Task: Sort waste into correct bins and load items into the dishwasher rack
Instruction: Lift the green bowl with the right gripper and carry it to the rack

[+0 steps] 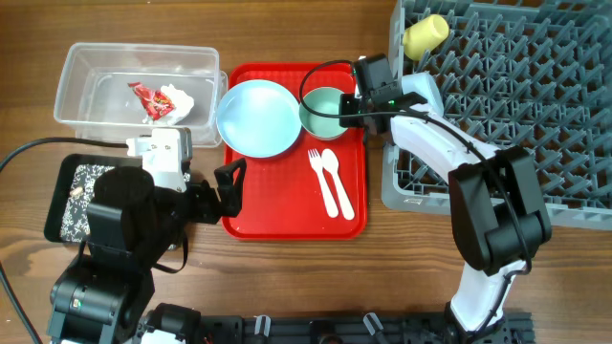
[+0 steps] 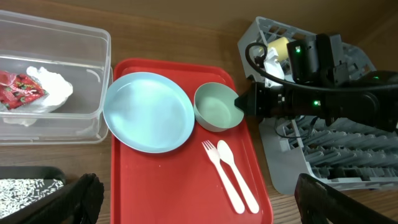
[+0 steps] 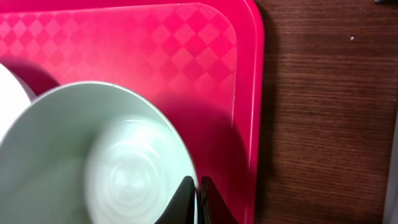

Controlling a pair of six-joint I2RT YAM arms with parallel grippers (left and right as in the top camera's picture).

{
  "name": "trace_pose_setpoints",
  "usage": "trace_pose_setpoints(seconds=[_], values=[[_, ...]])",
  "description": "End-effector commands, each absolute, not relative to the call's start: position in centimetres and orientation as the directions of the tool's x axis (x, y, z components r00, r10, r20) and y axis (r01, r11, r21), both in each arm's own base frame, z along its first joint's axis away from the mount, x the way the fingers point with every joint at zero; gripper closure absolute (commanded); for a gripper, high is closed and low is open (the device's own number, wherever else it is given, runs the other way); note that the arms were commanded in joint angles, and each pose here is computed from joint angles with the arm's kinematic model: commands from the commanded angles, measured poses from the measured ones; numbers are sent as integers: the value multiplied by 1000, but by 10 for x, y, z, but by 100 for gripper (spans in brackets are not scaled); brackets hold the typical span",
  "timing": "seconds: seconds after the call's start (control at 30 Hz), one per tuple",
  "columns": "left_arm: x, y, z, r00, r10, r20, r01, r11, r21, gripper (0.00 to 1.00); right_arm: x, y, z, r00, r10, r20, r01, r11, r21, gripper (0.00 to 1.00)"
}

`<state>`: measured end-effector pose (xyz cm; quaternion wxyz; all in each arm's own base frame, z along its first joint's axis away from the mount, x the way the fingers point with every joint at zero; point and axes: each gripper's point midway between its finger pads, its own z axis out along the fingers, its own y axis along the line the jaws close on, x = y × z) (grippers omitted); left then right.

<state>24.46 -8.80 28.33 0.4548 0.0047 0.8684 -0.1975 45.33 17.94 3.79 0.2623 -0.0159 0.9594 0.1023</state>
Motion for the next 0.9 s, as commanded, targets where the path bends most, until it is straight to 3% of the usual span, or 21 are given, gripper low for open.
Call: trace_pose_setpoints(seconds=[0.0,0.3,0.87], values=[[244,-87,283,-589,-185,-787,180,919,-351,0,452,181,31,-868,22,-496,-84,978,189,96],[244,-87,283,-589,-185,-787,180,919,-351,0,460,165,44,-852,51,-522,-17,992,124,96],[244,-87,283,-589,-186,-787,180,919,-351,0,465,154,203,-637,129,-760,-20,983,183,96]])
